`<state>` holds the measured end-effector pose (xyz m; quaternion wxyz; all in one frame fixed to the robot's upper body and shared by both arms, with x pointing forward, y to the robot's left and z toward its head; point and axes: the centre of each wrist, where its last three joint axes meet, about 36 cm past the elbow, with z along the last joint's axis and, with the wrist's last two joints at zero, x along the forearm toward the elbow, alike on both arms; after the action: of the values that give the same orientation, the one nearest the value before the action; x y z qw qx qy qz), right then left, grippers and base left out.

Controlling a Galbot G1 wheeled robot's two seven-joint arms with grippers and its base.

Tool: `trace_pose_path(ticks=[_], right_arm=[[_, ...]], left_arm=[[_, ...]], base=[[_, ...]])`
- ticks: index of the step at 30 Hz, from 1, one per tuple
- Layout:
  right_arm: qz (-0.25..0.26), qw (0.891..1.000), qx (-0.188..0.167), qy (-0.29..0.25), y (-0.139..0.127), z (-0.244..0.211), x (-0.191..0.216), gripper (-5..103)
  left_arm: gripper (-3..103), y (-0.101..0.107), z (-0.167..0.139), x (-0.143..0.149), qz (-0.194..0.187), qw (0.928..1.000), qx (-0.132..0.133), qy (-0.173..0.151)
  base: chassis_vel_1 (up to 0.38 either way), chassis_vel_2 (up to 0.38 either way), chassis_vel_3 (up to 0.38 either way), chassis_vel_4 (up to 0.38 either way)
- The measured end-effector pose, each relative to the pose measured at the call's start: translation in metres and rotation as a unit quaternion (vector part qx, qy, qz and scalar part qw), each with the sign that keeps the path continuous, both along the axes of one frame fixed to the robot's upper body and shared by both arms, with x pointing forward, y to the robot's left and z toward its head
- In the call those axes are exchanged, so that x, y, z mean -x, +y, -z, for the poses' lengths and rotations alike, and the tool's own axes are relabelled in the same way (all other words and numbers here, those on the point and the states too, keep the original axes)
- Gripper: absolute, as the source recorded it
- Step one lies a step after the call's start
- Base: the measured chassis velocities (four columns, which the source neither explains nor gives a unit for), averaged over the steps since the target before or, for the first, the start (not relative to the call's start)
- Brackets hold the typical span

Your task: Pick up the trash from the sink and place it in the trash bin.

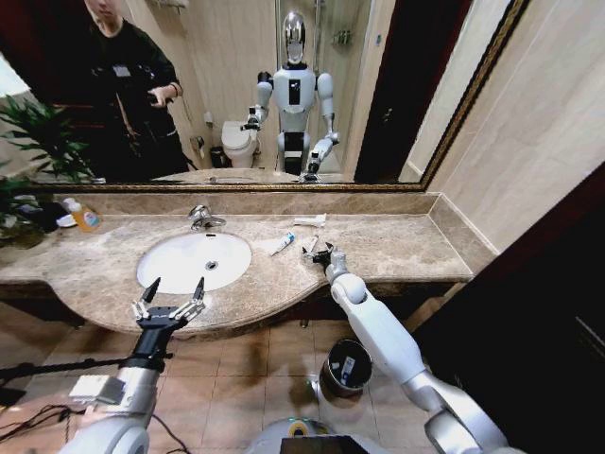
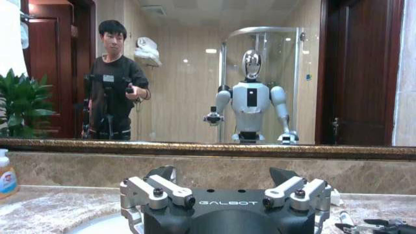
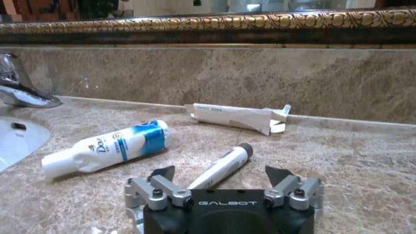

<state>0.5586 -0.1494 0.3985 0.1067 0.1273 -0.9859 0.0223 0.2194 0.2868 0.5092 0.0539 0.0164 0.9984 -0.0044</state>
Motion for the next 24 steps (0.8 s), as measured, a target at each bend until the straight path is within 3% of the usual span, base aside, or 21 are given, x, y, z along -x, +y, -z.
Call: trace_pose_path(ticks=[5,7,11,14,20,24], right_arm=[[-0.003,1.000,0.003,0.000,0.003,0.001,0.001,77],[-0.003,1.000,0.003,0.000,0.003,0.001,0.001,77],[-0.004,1.000,0.007,0.000,0.005,0.004,0.004,61],[-0.004,1.000,0.007,-0.001,0.005,0.005,0.006,57],[-0.003,1.000,0.008,-0.006,0.006,0.006,0.009,36],[-0.004,1.000,0.006,-0.009,0.006,0.006,0.012,28]], left_arm=[[100,0.000,0.000,0.000,0.000,1.0000,0.000,0.000],[100,0.000,0.000,0.000,0.000,1.0000,0.000,0.000],[100,0.000,0.000,0.000,0.000,1.0000,0.000,0.000],[100,0.000,0.000,0.000,0.000,1.0000,0.000,0.000],[100,0.000,0.000,0.000,0.000,1.0000,0.000,0.000],[100,0.000,0.000,0.000,0.000,1.0000,0.000,0.000]], base=[[0.000,0.000,0.000,0.000],[0.000,0.000,0.000,0.000],[0.000,0.000,0.000,0.000],[0.000,0.000,0.000,0.000],[0.000,0.000,0.000,0.000],[0.000,0.000,0.000,0.000]])
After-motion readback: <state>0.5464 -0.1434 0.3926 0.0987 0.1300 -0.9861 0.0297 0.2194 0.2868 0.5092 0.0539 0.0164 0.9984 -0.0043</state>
